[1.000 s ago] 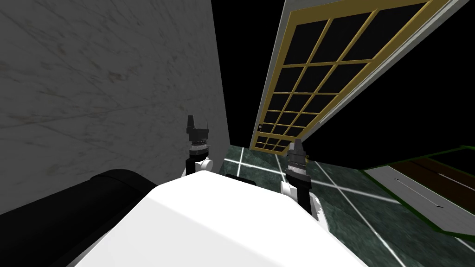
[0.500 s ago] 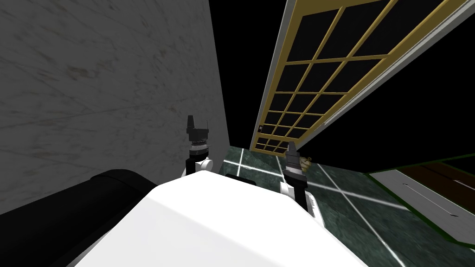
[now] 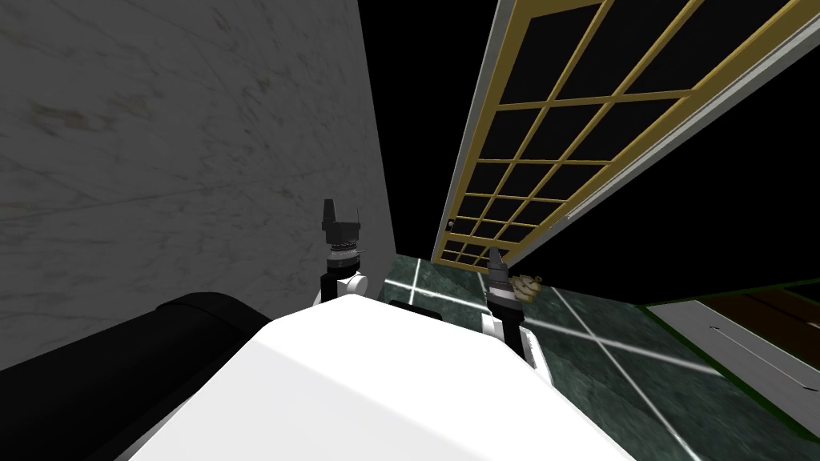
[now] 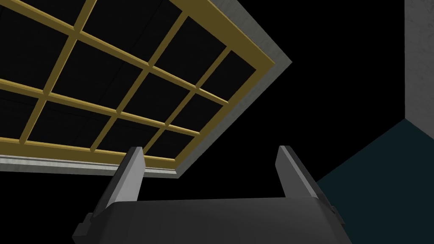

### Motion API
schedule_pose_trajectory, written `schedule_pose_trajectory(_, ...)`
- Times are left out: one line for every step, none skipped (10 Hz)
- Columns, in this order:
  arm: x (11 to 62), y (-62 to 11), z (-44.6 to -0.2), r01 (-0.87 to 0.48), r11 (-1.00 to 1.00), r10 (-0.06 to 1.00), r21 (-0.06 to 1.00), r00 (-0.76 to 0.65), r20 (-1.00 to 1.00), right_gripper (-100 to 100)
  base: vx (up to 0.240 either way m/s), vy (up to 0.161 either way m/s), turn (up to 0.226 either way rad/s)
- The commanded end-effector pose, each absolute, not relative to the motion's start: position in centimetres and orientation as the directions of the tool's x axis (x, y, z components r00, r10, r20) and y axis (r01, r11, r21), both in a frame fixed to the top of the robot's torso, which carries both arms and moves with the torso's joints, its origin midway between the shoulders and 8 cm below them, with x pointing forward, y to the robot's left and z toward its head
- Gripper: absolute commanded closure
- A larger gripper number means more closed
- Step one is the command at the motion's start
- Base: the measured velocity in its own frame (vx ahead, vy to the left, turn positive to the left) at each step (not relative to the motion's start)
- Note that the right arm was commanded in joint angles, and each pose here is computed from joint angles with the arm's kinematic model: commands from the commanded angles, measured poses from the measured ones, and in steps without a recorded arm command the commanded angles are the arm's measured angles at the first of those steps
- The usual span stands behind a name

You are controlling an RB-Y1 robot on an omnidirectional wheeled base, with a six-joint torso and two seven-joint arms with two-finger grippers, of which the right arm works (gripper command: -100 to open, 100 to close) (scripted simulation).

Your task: Pull the door open

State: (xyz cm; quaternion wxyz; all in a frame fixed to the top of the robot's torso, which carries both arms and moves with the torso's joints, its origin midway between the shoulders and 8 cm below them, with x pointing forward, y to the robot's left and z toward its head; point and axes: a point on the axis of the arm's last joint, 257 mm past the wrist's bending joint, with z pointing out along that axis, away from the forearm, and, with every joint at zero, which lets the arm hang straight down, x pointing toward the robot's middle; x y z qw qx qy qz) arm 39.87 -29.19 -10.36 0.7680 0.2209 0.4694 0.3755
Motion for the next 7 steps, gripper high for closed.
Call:
schedule_pose_trajectory(40.1,-29.4,-11.5,-0.349,0.654,0.757,0.671,0.279,-0.591,-100,0.098,-0.006,0.010)
schedule_pose_trajectory(40.3,-29.4,-12.2,-0.337,0.673,0.740,0.659,0.279,-0.612,-100,0.106,0.001,0.009)
schedule_pose_trajectory(40.4,-29.4,-12.9,-0.324,0.691,0.722,0.646,0.278,-0.633,-100,0.103,0.002,0.007)
schedule_pose_trajectory(40.6,-29.5,-13.6,-0.312,0.709,0.704,0.632,0.277,-0.653,-100,0.094,0.007,0.006)
schedule_pose_trajectory(40.7,-29.5,-14.3,-0.300,0.727,0.686,0.618,0.276,-0.673,-100,0.101,0.000,0.006)
schedule_pose_trajectory(40.9,-29.5,-15.0,-0.288,0.744,0.667,0.603,0.273,-0.693,-100,0.102,0.007,0.009)
schedule_pose_trajectory(41.0,-29.5,-15.7,-0.276,0.760,0.648,0.588,0.271,-0.711,-100,0.094,-0.002,0.005)
